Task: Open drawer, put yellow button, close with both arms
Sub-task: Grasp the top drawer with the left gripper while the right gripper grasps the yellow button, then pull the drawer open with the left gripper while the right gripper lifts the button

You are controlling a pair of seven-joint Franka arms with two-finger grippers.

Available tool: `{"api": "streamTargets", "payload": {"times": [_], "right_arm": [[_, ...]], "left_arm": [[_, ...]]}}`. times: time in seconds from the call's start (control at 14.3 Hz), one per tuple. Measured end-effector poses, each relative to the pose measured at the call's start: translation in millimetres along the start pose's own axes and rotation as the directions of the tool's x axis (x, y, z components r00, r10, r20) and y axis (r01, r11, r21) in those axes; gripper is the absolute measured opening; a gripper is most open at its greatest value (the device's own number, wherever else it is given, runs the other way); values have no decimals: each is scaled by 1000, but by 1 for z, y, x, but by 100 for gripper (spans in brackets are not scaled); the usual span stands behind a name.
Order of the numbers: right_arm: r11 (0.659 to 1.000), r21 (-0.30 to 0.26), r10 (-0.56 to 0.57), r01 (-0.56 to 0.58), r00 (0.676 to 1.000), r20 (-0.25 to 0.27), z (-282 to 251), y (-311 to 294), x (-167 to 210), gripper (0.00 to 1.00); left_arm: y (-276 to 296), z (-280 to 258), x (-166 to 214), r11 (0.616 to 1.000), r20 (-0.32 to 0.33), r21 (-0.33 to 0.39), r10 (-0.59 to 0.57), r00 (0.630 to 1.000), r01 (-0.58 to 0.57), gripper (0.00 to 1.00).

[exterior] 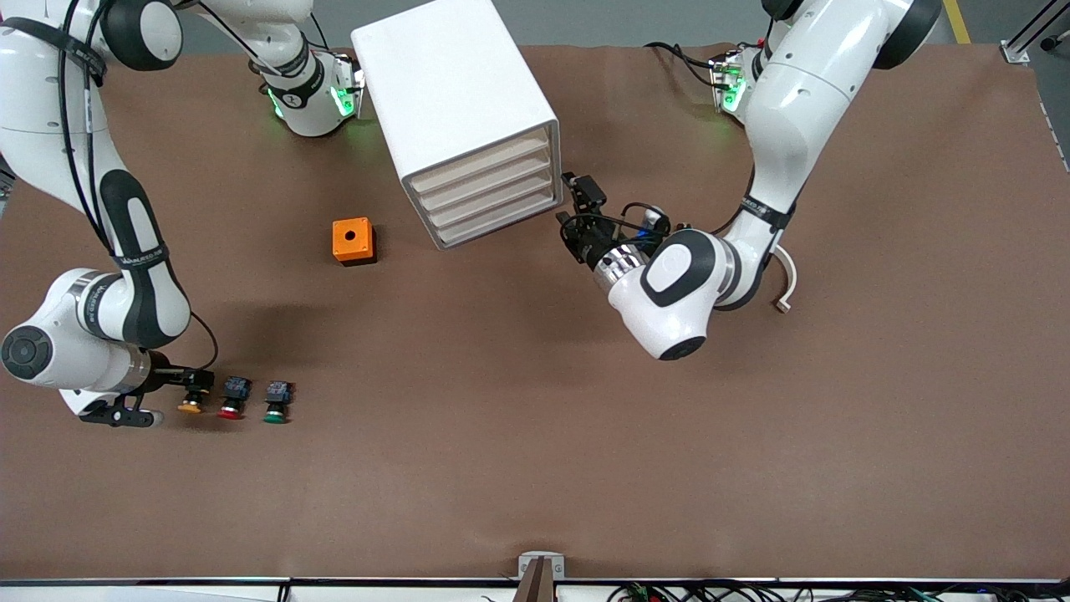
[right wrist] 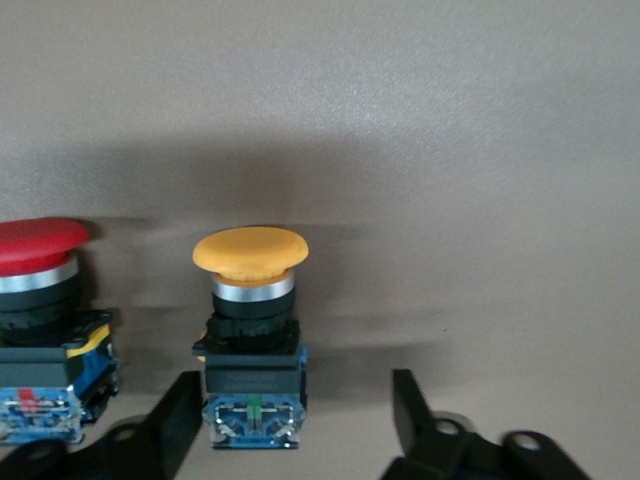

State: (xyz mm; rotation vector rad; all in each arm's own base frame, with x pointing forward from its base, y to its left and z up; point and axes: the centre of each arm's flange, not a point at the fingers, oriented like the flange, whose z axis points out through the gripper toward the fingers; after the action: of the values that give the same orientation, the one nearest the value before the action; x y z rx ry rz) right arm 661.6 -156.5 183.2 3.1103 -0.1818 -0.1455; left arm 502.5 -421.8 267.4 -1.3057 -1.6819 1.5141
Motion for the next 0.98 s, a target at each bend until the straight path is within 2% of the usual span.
{"api": "streamTargets", "payload": {"times": [0.14,0.21,0.42,0.63,0.98], "right_arm": [[1000,13,11,-11,1000,0,1,0,0,52],[1000,14,13,-13,1000,-1,0,0,0,44],[1000,19,15,-15,1000,3,0,-1,0,41],[997,56,42,-43,999,16,-3,-3,1,41],[996,84,24,-32,995,95,-40,-12,7,41]], "left_arm": [[5,17,-8,999,12,42,-6,1000,6,59],[6,26,-12,998,15,59,-5,1000,4,55],[7,52,-23,997,-7,77,-1,1000,1,54],[7,73,-30,997,-35,79,-9,999,12,54],[5,107,-39,994,-89,89,-49,995,57,54]]}}
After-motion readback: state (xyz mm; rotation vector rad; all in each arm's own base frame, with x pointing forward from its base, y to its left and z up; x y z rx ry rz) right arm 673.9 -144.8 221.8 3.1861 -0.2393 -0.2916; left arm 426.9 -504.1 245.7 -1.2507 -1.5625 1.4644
